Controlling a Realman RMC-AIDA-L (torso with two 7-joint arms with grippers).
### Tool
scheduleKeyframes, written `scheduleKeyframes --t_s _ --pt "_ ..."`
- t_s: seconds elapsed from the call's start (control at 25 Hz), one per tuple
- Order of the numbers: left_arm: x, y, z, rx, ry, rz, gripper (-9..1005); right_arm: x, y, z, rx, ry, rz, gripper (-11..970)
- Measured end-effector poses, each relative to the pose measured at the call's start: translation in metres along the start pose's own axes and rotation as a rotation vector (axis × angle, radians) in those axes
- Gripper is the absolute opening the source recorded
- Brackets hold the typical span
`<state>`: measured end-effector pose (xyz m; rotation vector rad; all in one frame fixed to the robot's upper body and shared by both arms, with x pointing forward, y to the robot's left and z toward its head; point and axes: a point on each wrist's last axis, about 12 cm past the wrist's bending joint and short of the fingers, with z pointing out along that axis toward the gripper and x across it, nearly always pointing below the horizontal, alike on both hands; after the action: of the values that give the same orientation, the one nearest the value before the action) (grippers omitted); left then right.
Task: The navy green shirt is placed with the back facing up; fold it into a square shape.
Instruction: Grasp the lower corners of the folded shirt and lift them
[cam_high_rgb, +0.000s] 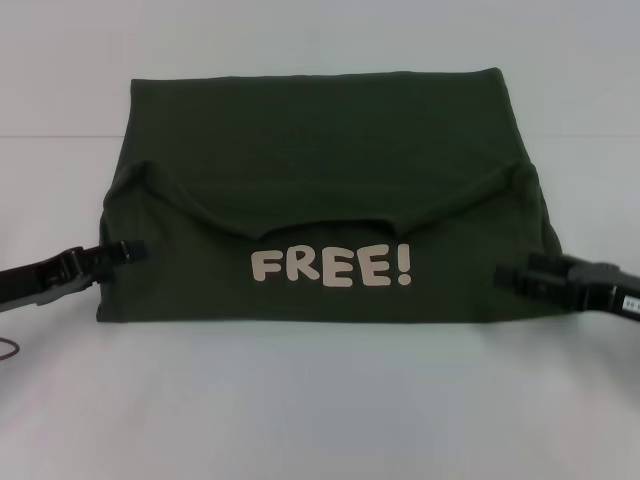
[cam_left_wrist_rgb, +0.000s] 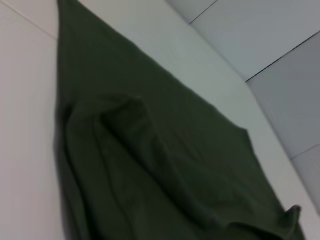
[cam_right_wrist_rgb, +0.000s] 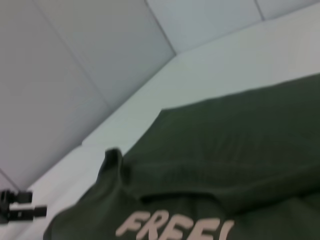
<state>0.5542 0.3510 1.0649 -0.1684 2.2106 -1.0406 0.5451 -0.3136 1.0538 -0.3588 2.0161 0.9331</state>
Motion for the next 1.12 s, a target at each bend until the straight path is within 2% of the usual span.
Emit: scheduleKeyframes --t_s 0.28,0.48,0.64,0.88,1.12 --pt "-0.004 0.005 0.000 -0.058 0.010 0.047 836 0.019 0.011 0.003 -0.067 0.081 -0.097 913" --pt "-0.006 0.003 0.001 -0.056 0.031 0.162 835 0.027 0.024 0.005 -0.173 0.112 -0.192 909" --pt "-0.009 0.004 -0.001 -0.074 0.024 0.238 834 0.031 0.030 0.006 -0.213 0.138 -0.213 905" --pt "-0.009 0.005 0.003 -0.107 0.074 0.275 833 0.037 0.038 0.011 -0.272 0.162 -0.283 906" --pt "-0.008 0.005 0.005 -0.117 0.077 0.283 832 0.038 0.040 0.013 -0.284 0.167 -0.292 905"
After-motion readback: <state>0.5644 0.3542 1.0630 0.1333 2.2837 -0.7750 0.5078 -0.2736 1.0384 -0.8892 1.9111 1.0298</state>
